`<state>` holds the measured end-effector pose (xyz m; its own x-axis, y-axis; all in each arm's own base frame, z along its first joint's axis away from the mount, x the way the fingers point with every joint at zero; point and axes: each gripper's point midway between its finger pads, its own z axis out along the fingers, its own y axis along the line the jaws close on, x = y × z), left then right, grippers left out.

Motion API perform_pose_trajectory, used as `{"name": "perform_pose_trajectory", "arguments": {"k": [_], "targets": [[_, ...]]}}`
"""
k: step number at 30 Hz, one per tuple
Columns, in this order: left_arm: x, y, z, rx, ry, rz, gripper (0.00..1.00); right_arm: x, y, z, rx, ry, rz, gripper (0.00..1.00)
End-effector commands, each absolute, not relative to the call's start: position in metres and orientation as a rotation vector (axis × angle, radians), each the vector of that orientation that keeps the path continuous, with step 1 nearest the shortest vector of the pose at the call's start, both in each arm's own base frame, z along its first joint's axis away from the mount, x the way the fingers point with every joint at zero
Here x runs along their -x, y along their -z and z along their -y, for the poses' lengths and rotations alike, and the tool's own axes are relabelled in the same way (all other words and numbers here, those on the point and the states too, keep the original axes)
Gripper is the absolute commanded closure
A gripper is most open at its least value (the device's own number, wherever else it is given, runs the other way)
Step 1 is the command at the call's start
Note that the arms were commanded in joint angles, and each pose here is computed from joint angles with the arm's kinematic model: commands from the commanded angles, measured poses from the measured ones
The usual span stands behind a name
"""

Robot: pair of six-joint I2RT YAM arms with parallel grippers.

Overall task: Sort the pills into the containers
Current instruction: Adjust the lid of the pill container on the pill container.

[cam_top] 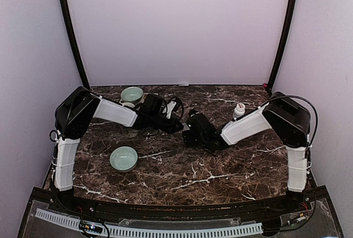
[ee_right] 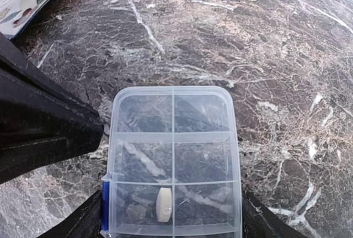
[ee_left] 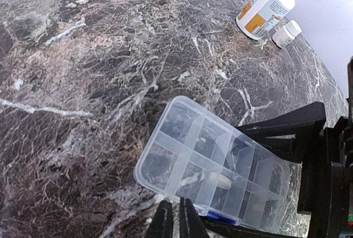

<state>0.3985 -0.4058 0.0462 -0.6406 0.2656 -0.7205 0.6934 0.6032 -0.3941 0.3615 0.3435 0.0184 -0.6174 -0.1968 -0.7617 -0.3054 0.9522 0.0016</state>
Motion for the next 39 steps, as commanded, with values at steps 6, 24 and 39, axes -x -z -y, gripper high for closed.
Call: {"name": "perform_pose_trajectory", "arguments": {"k": [6,24,39], "targets": [[-0.395,-0.055,0.404,-0.759,0.918,-2.216,0.94,-0.335,0.034,-0.322,0.490,-0.091,-2.424,0.21],[-0.398,-0.058,0.405,-0.746,0.922,-2.209,0.93,-0.335,0.042,-0.314,0.470,-0.031,-2.458,0.70],[-0.404,-0.081,0.405,-0.711,0.913,-2.159,0.86,-0.334,0.024,-0.325,0.550,-0.195,-2.438,0.07]]}}
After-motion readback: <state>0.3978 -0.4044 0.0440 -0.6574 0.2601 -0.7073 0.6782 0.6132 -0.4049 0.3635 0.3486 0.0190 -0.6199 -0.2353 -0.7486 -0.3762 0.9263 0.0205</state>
